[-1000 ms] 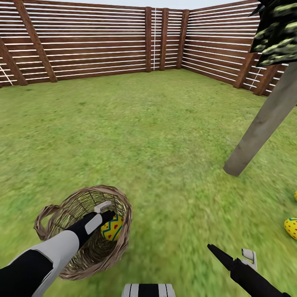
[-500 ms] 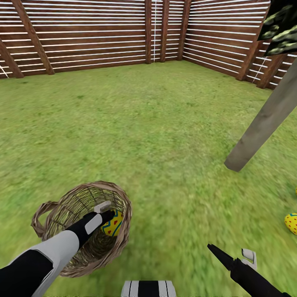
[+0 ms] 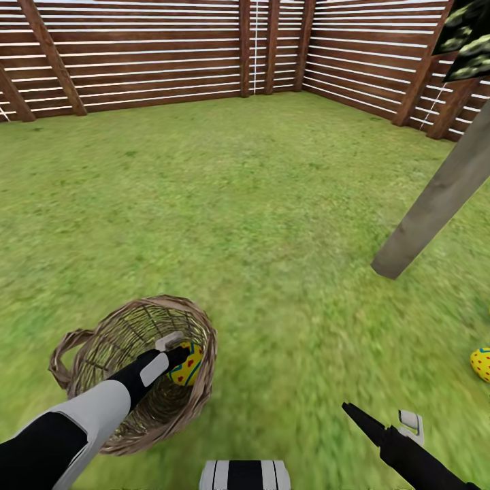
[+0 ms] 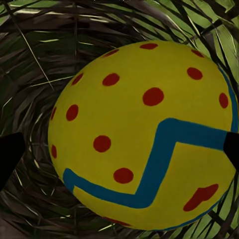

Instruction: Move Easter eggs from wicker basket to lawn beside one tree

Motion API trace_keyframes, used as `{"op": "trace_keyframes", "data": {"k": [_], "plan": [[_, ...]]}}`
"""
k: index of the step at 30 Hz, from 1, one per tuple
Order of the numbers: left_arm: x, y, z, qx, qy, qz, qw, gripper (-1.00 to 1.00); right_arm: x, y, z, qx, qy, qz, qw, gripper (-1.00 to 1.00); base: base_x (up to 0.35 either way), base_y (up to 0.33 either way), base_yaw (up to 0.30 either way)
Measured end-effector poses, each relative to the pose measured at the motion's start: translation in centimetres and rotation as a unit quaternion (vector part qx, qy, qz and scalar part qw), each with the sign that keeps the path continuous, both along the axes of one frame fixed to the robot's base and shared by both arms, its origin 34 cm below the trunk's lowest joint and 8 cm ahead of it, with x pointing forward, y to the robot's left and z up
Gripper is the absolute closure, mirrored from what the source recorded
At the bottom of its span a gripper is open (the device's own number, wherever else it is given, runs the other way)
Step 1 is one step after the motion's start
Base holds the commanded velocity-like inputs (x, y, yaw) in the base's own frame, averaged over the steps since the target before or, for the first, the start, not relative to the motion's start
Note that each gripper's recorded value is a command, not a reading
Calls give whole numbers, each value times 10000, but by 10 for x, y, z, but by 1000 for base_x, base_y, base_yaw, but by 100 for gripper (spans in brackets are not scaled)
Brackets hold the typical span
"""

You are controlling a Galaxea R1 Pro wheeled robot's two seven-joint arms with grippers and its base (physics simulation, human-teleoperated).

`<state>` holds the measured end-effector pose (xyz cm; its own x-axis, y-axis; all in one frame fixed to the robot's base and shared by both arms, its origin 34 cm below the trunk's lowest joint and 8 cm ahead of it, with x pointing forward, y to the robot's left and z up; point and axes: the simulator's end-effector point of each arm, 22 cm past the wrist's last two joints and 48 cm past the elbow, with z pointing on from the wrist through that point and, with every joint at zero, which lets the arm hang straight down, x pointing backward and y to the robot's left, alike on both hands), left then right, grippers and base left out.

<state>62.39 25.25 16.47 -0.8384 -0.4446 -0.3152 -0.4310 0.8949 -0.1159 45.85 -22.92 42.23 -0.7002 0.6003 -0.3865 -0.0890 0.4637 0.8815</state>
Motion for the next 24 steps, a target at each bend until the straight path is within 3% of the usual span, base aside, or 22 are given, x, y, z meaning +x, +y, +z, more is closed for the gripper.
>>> {"op": "trace_keyframes", "data": {"k": [17,24], "plan": [[2,2,-3,42,-84,44,9999,-100,-1,0,-4,-7,46,4,10000,-100,0,0,0],[6,-7,-3,-149,-176,-28,9997,-100,-1,1,-6,-14,77,12,10000,-100,0,0,0]]}}
